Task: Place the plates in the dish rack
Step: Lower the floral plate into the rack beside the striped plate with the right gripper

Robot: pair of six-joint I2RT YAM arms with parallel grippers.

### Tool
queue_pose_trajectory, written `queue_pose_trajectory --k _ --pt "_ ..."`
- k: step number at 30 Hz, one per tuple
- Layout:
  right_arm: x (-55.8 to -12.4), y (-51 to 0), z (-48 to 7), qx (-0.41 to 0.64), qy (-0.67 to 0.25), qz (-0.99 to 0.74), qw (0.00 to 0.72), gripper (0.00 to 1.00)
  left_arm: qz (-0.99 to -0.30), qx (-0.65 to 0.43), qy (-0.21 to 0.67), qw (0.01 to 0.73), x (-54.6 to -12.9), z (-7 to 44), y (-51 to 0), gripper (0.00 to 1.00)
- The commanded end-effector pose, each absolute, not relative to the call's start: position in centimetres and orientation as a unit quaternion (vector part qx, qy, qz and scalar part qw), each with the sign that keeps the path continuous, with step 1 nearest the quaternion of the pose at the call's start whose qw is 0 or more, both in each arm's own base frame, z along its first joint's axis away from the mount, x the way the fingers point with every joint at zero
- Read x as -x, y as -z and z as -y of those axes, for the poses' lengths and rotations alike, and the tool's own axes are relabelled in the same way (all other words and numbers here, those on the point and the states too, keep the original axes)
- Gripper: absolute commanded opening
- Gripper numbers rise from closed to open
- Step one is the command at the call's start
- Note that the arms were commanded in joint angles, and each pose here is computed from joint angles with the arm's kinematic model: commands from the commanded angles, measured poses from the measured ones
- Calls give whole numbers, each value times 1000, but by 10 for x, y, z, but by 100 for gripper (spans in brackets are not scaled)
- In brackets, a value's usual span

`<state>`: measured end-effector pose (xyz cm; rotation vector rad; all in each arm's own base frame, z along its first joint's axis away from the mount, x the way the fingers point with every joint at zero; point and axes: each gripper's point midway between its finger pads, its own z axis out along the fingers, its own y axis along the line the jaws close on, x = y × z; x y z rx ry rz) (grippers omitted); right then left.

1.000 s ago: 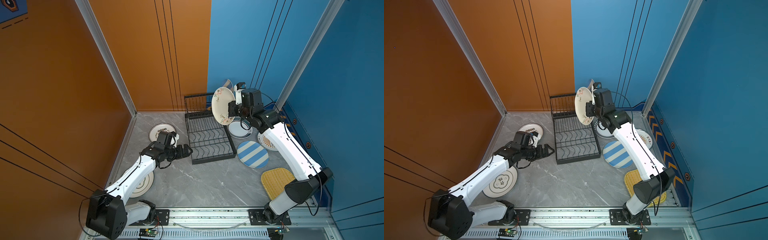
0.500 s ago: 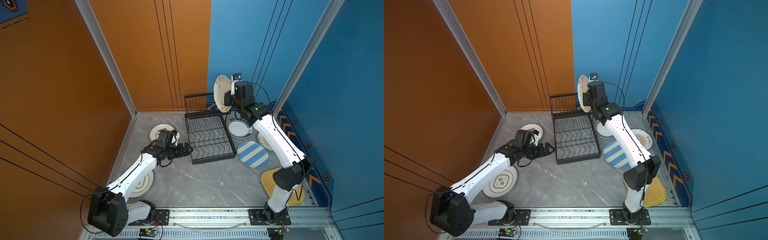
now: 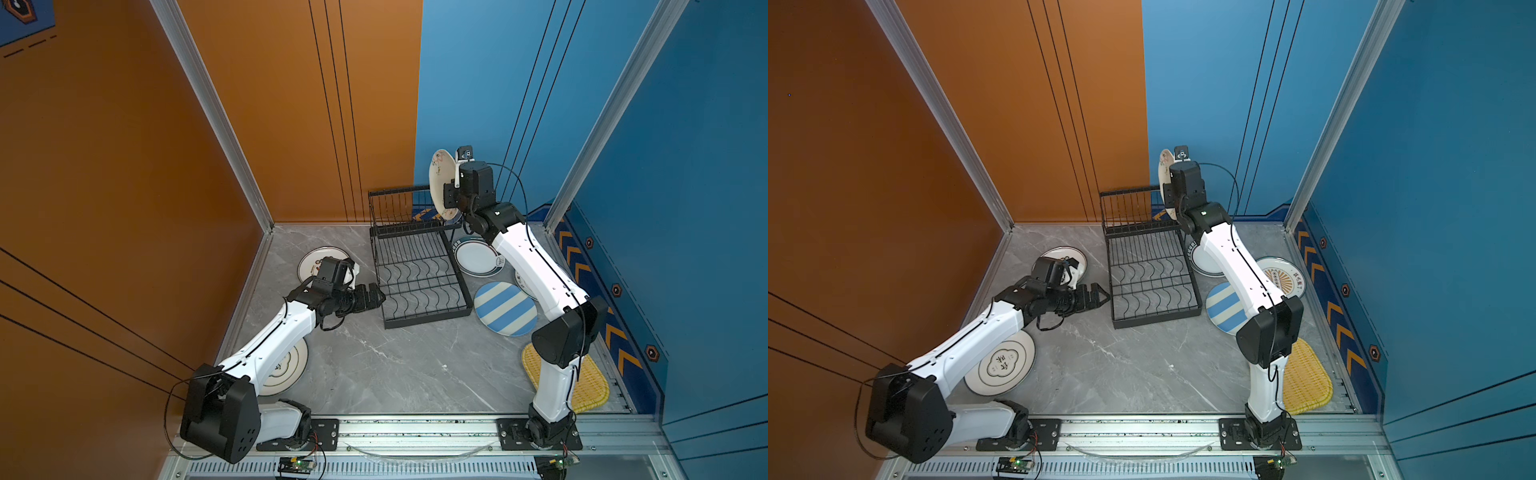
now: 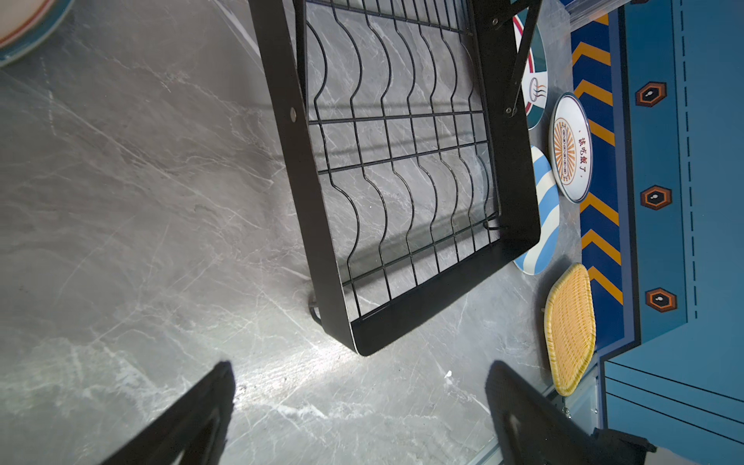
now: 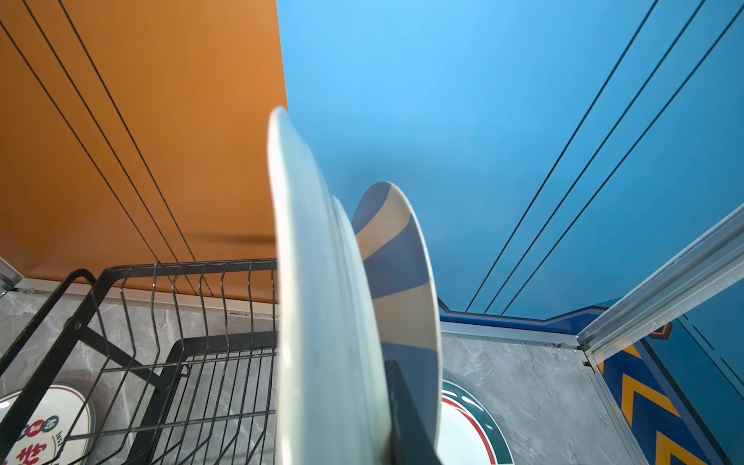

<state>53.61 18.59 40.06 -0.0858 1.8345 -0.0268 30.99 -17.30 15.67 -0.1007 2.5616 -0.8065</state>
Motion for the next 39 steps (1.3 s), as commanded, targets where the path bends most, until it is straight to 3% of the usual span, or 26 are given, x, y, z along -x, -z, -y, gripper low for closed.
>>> queue_pose_trajectory --k 1,15,39 --pt "-537 -471 -171 -9 -2 -725 688 0 -928 30 288 236 -318 172 -163 98" --pt "-560 -434 -174 3 25 -746 665 0 -929 35 289 230 -327 171 -158 98" --pt "-560 -402 -183 4 64 -768 637 0 -930 46 287 225 -325 163 -152 98"
